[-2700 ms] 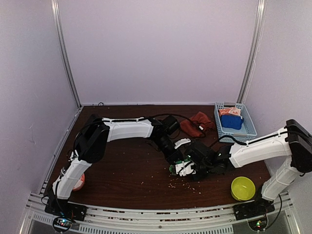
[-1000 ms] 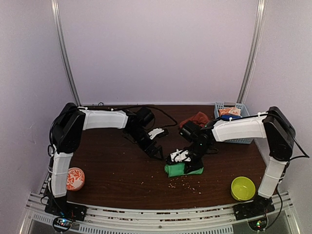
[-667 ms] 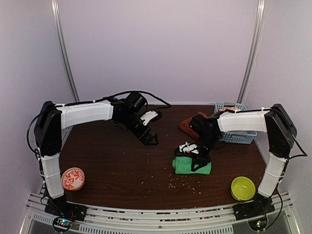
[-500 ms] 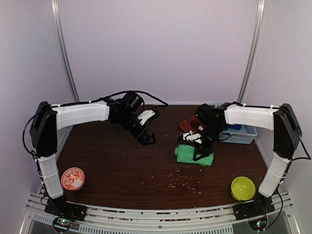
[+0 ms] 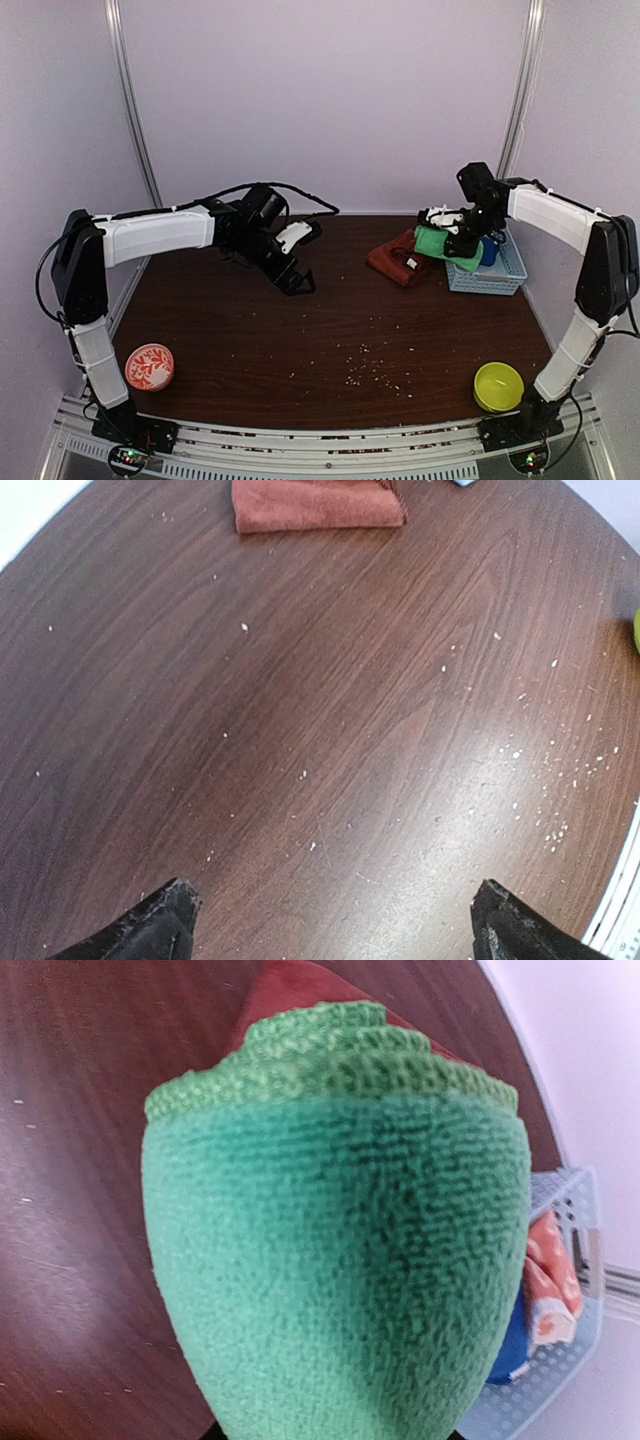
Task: Roll the towels
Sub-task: Place the towel in the bin.
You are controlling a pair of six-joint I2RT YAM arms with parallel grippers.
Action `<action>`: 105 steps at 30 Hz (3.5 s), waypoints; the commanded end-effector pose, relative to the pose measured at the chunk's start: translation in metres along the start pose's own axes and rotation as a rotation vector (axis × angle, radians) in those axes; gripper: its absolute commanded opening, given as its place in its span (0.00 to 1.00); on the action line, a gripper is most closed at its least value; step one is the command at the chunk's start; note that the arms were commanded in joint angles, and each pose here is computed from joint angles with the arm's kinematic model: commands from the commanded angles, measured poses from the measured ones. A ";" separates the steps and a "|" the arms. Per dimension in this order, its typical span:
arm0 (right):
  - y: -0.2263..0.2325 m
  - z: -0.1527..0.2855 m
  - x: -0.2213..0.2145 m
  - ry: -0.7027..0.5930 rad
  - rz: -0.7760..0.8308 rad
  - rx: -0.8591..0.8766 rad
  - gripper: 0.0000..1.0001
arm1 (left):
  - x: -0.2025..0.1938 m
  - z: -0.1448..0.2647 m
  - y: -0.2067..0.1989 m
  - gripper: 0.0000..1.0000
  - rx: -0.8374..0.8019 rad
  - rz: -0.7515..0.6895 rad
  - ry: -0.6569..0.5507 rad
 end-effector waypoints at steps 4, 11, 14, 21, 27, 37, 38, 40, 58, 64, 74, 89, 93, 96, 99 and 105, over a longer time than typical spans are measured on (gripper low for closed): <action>-0.100 0.024 -0.018 0.053 -0.038 -0.369 0.00 | 0.013 0.016 -0.004 0.98 -0.014 -0.024 -0.069; -0.136 0.011 -0.053 0.193 0.007 -0.531 0.00 | 0.012 0.014 -0.008 0.98 -0.041 -0.025 -0.068; -0.147 0.003 -0.067 0.231 -0.003 -0.544 0.00 | 0.012 0.014 -0.009 0.98 -0.045 -0.023 -0.068; -0.151 -0.018 -0.075 0.287 0.041 -0.512 0.00 | 0.010 0.010 -0.010 0.98 -0.058 -0.019 -0.060; -0.150 -0.036 -0.085 0.375 0.057 -0.462 0.00 | 0.010 0.009 -0.011 0.98 -0.067 -0.017 -0.060; -0.146 -0.052 -0.097 0.446 0.099 -0.424 0.00 | 0.008 0.008 -0.012 0.98 -0.074 -0.015 -0.056; -0.145 -0.053 -0.097 0.446 0.101 -0.422 0.00 | 0.008 0.008 -0.012 0.98 -0.075 -0.015 -0.055; -0.144 -0.055 -0.098 0.449 0.111 -0.414 0.00 | 0.008 0.007 -0.011 0.98 -0.075 -0.012 -0.053; -0.127 -0.079 -0.110 0.541 0.236 -0.439 0.00 | 0.006 0.004 -0.013 0.98 -0.085 -0.008 -0.044; -0.127 -0.078 -0.099 0.514 0.242 -0.443 0.00 | 0.006 0.004 -0.012 0.98 -0.086 -0.006 -0.042; -0.113 -0.100 -0.065 0.452 0.247 -0.443 0.00 | 0.004 0.001 -0.014 0.98 -0.099 -0.002 -0.035; -0.095 -0.082 -0.072 0.281 0.198 -0.516 0.00 | 0.004 -0.002 -0.016 0.98 -0.120 0.002 -0.032; -0.095 -0.097 -0.087 0.296 0.171 -0.437 0.00 | 0.003 -0.003 -0.016 0.98 -0.120 0.004 -0.029; -0.088 -0.107 -0.097 0.298 0.190 -0.389 0.00 | 0.003 -0.003 -0.016 0.98 -0.120 0.003 -0.029; -0.078 -0.119 -0.106 0.313 0.208 -0.345 0.00 | 0.003 -0.003 -0.016 0.98 -0.121 0.004 -0.028; -0.076 -0.131 -0.114 0.329 0.184 -0.267 0.36 | 0.001 -0.007 -0.016 0.98 -0.128 0.009 -0.020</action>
Point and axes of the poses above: each gripper's point midway between its finger pads, its own z axis back along the fingers, its own y axis along the line the jaws close on, x = y × z, the point moved 2 cm from there along z, back along the fingers, and after that the axes turned 2 degrees about -z, right-handed, at the moved point
